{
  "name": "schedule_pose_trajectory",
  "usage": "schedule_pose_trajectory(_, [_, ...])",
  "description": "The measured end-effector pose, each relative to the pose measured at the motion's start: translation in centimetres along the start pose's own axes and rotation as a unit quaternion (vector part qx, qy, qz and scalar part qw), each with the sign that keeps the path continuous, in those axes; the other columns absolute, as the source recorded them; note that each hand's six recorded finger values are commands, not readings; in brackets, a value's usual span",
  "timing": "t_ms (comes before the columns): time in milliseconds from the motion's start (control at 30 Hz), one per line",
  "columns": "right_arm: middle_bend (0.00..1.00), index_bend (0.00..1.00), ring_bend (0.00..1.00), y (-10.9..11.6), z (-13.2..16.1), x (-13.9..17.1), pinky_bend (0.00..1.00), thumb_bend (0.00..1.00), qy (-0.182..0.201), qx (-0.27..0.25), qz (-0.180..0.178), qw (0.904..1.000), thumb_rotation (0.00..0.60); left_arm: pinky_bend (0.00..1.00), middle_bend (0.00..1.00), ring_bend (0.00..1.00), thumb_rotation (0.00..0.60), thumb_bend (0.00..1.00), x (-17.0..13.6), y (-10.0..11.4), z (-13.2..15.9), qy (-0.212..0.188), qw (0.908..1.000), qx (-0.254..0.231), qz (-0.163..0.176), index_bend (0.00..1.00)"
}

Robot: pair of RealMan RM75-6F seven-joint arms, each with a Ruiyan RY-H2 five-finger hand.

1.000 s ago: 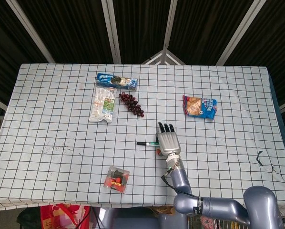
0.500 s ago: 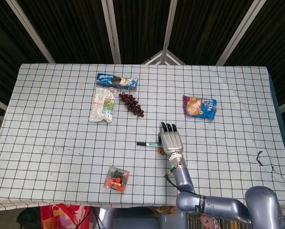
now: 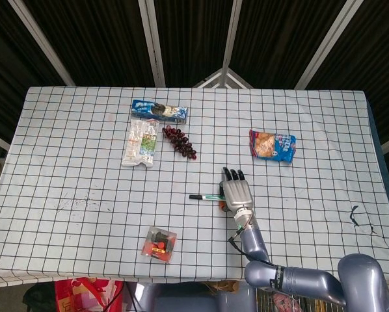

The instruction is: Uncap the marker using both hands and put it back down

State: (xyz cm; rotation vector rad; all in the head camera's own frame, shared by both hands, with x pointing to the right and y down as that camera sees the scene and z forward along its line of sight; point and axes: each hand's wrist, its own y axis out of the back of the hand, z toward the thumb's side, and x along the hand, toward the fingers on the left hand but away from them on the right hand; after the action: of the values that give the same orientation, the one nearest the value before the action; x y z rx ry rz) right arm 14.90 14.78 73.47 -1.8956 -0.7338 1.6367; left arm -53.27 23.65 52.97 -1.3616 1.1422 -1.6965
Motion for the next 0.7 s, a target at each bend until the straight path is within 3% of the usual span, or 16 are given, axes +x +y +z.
schedule_pose_trajectory(233, [0.0,0.69,0.02,0.1,0.2,0.1,0.0,0.45,0.01,-0.009,-0.007,0.9999,0.6,0.0,0.0,0.0,0.6,0.49,-0.1,0.0,0.2,0.0,1.0,0.002,0.0,0.01])
schedule_pose_trajectory(700, [0.0,0.72,0.02,1.6,0.0,0.8,0.0,0.45,0.043,-0.06,-0.028,0.9969,0.6,0.0,0.0,0.0,0.6,0.49,0.1,0.1,0.9,-0.012,0.9999,-0.003,0.006,0.01])
